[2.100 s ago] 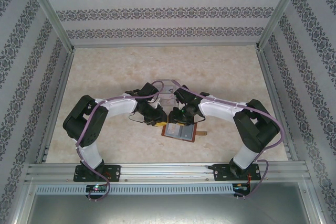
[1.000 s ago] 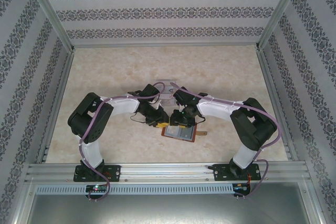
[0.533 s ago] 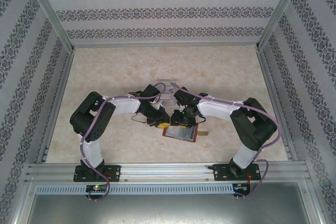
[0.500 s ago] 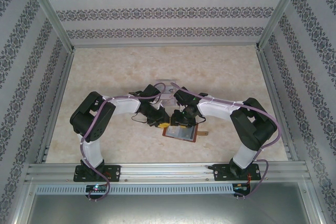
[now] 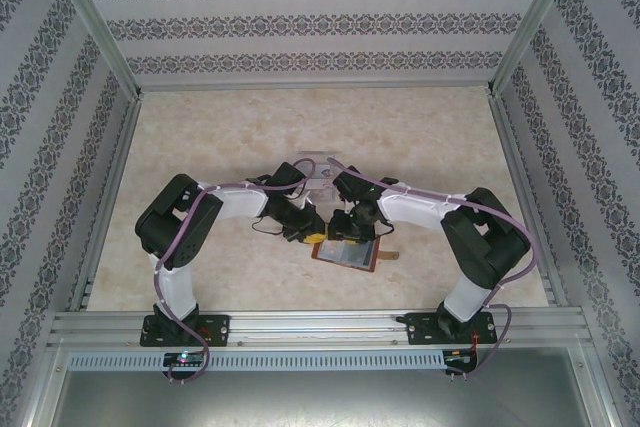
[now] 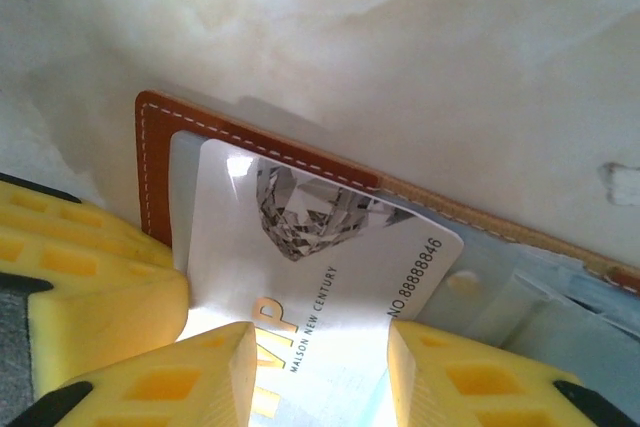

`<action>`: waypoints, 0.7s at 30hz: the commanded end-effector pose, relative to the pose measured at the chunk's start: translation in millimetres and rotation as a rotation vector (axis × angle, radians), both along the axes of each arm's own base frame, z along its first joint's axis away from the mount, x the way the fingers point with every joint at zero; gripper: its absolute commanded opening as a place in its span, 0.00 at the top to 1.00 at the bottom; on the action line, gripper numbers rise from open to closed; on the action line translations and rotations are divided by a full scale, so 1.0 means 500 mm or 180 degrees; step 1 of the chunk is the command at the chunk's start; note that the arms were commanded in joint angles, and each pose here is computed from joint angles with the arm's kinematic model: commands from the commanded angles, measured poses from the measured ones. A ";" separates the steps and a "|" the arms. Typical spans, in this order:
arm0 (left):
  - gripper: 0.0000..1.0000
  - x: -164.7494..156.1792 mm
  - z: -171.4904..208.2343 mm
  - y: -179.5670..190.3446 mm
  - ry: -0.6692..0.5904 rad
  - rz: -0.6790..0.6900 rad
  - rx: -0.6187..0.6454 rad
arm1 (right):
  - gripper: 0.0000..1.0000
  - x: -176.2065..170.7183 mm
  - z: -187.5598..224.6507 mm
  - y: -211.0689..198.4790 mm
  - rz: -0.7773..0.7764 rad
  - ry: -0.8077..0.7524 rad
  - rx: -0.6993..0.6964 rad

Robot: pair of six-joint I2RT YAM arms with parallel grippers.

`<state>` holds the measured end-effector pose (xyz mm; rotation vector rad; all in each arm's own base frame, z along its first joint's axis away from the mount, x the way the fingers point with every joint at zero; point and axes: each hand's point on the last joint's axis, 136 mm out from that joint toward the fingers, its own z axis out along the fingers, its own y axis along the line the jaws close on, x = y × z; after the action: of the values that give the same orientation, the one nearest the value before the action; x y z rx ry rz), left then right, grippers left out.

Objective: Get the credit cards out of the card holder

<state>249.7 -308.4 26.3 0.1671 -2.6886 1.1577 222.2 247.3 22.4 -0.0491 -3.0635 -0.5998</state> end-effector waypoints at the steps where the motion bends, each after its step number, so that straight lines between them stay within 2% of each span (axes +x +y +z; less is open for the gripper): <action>1: 0.84 -0.008 -0.016 -0.022 -0.0046 -0.0069 -0.0091 | 0.64 -0.006 0.010 -0.003 0.0042 -0.0069 0.0020; 9: 0.83 -0.002 -0.001 -0.032 -0.0078 -0.0086 -0.0178 | 0.81 -0.015 -0.023 -0.033 0.0031 0.0028 -0.0193; 13: 0.83 -0.002 0.000 -0.033 -0.0066 -0.0089 -0.0194 | 0.86 -0.021 -0.040 -0.048 0.0047 0.0051 -0.0349; 21: 0.81 -0.004 0.002 -0.053 -0.0037 -0.0131 -0.0297 | 0.91 -0.020 -0.042 -0.035 0.0063 0.0032 -0.0217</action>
<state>249.0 -319.6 27.3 0.1384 -2.6591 1.2200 220.0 239.3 17.6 -0.0227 -3.0863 -0.5556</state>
